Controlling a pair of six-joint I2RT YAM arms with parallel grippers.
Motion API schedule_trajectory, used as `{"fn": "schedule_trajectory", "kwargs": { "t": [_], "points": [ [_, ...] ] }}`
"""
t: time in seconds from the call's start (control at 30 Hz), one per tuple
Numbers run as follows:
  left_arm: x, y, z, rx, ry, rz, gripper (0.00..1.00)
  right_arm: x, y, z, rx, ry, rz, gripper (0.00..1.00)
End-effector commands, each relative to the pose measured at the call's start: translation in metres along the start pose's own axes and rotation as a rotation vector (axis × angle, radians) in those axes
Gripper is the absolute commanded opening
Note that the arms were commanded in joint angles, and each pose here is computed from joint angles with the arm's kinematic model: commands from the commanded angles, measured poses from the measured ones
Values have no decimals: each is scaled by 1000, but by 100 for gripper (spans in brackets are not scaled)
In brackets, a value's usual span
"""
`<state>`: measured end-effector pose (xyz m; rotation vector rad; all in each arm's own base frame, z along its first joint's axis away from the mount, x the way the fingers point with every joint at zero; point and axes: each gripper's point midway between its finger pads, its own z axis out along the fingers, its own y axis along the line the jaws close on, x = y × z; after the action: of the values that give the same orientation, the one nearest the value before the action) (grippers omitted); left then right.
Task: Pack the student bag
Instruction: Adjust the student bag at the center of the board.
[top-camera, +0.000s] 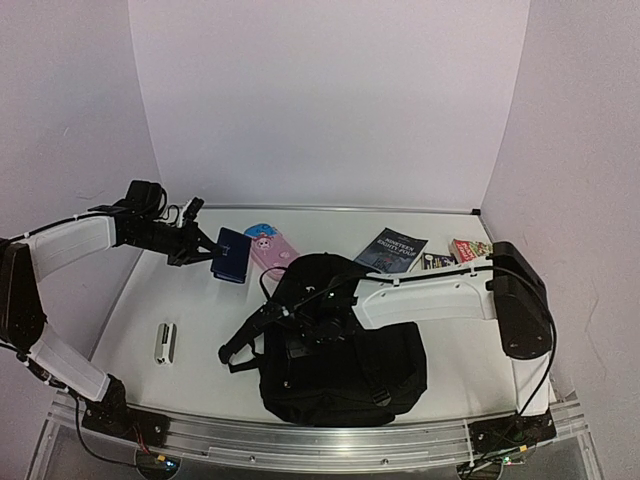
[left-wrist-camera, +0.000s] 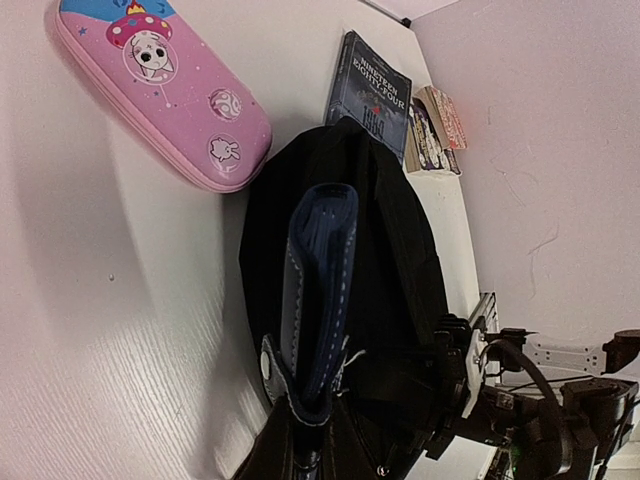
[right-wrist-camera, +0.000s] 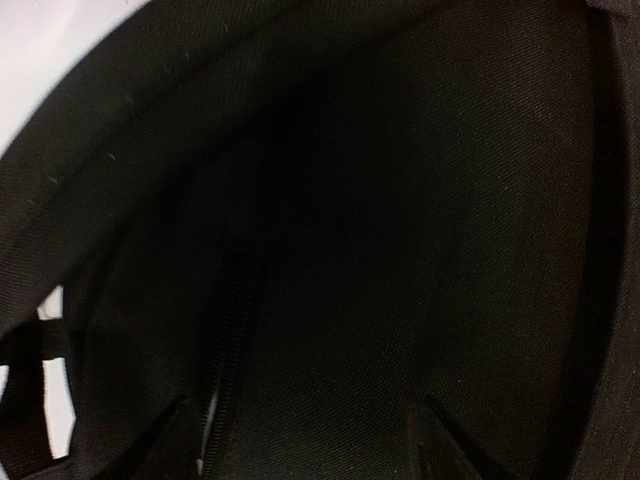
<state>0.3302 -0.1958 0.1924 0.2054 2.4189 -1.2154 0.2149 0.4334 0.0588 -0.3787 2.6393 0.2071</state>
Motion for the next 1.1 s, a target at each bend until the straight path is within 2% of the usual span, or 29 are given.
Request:
{"fn": "schedule_trajectory", "kwargs": {
  "t": [0.0,0.23,0.4,0.53,0.67,0.77,1.07],
  "points": [
    [-11,-16,-4,34,-26,67,0,9,-6,4,64,35,-24,59],
    [-10,-15,-2,33,-19,67,0,16,-2,19,76,57,-39,54],
    [-9,-19,-2,31,-16,77,0,25,-10,35,123,64,-34,46],
    [-9,-26,-3,25,-27,69,0,22,-8,38,122,47,-18,32],
    [-3,-46,-1,64,-28,7,0,12,-3,32,100,13,16,11],
    [7,-55,1,71,-17,-43,0,2,-4,21,82,-30,57,1],
    [69,-62,11,120,101,-235,0,-32,-12,-27,-20,-202,195,0]
  ]
}}
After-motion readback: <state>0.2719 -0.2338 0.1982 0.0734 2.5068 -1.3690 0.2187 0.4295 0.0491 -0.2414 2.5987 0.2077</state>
